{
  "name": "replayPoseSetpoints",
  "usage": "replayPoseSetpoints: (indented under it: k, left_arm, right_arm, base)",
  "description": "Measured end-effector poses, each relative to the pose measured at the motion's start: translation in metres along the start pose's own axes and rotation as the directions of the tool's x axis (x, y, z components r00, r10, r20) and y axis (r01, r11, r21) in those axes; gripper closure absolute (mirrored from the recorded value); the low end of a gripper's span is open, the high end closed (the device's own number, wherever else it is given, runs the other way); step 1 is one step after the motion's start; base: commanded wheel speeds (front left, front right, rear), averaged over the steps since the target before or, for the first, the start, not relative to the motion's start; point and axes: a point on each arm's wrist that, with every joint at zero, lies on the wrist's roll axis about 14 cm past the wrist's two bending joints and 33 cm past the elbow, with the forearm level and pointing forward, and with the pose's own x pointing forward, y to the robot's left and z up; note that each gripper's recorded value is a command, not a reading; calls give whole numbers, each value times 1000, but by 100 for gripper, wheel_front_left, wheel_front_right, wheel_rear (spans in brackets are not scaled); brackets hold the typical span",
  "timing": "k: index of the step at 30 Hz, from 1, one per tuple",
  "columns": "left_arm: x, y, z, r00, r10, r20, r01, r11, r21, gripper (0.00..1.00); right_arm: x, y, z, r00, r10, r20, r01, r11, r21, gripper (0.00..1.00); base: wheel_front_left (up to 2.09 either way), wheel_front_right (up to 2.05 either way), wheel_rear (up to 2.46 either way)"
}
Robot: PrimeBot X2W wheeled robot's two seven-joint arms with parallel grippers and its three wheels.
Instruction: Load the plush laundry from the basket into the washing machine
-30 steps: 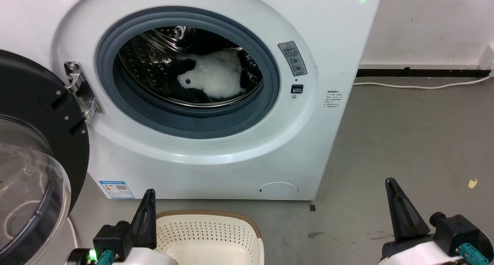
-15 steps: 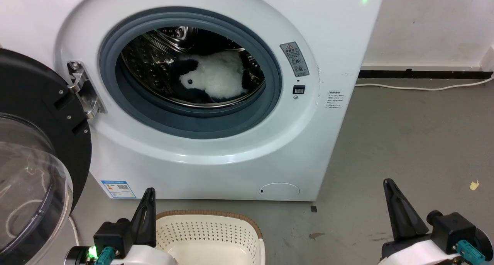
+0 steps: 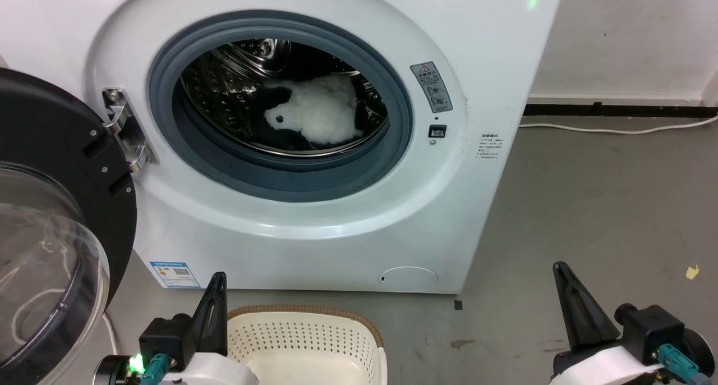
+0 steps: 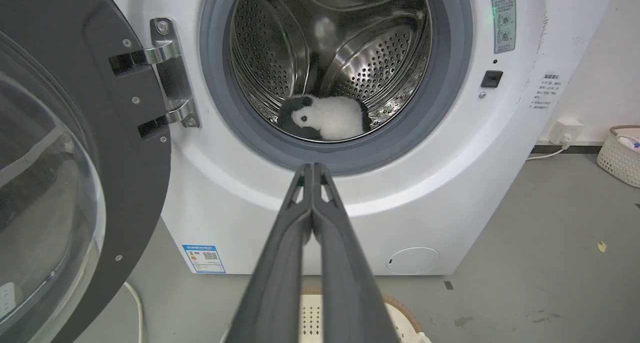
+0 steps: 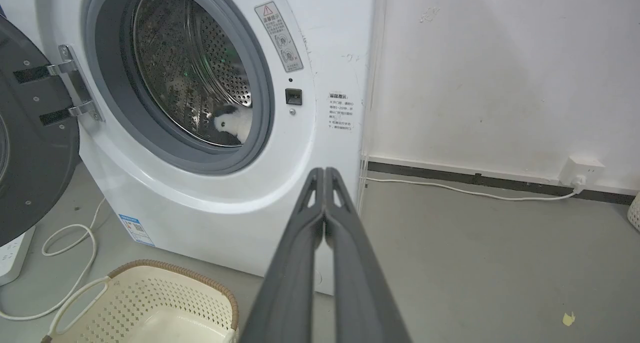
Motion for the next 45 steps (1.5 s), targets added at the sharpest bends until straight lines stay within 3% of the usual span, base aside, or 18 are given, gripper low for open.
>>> replayPoseSetpoints:
  k: [45]
  left_arm:
    - [1, 8, 5, 999, 35, -38, -33, 998, 48, 100]
  right_arm:
    - [10, 5, -2, 998, 18, -62, -22, 999, -50, 100]
  base:
    - [0, 0, 0]
